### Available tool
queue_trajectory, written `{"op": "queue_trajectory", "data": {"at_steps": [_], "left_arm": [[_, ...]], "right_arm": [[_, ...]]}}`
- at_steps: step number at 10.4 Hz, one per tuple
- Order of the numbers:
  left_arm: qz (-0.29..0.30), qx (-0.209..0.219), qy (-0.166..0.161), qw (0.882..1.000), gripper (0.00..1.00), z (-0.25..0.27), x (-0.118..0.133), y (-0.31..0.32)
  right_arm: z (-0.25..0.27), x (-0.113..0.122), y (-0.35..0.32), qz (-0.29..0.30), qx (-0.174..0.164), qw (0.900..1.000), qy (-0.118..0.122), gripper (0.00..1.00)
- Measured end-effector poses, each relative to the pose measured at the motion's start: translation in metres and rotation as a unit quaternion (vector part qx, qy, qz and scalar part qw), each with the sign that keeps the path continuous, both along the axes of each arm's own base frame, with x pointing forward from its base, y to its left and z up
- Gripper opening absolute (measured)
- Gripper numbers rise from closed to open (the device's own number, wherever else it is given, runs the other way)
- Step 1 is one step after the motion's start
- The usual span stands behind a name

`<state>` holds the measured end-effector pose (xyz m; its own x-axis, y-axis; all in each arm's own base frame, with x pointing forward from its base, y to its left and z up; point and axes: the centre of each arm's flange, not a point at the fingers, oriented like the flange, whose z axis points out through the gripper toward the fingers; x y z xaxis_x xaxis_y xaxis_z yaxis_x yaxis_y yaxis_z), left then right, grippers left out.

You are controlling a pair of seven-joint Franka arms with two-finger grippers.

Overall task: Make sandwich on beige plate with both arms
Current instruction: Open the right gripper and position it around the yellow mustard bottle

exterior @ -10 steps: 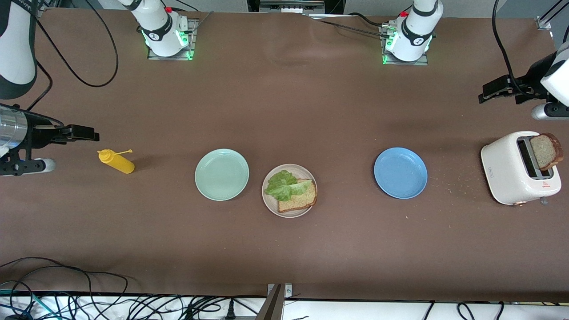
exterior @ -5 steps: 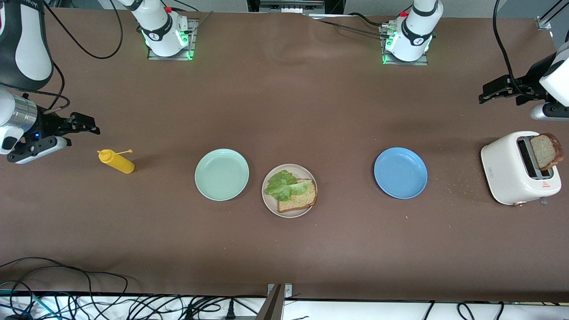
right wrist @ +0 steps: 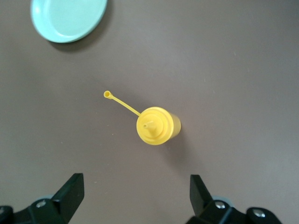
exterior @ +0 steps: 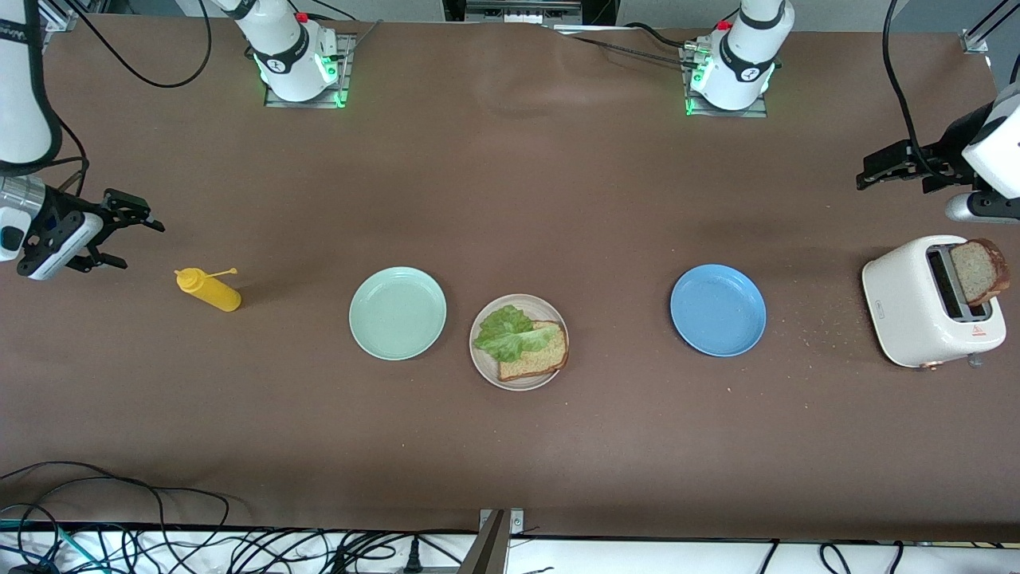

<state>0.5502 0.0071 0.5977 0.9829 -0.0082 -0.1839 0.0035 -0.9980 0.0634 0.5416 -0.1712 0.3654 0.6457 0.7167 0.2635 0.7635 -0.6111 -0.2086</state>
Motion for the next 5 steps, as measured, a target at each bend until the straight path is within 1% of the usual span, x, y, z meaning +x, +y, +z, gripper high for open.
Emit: {"op": "queue_trajectory", "data": {"at_steps": [1, 3, 4, 5], "left_arm": [[0.0, 0.0, 0.0, 1.0, 1.0, 0.0, 0.0, 0.0], [0.0, 0.0, -0.001, 1.0, 1.0, 0.0, 0.0, 0.0], [0.0, 0.0, -0.001, 1.0, 1.0, 0.0, 0.0, 0.0], [0.0, 0.0, -0.001, 1.0, 1.0, 0.001, 0.0, 0.0]], "right_arm": [[-0.015, -0.001, -0.014, 0.037, 0.025, 0.998, -0.034, 1.0], [-0.058, -0.003, -0.038, 0.098, 0.066, 0.988, -0.1, 1.0], [-0.081, -0.003, -0.044, 0.118, 0.077, 0.982, -0.122, 1.0], [-0.097, -0.001, -0.045, 0.131, 0.082, 0.979, -0.132, 1.0]]}}
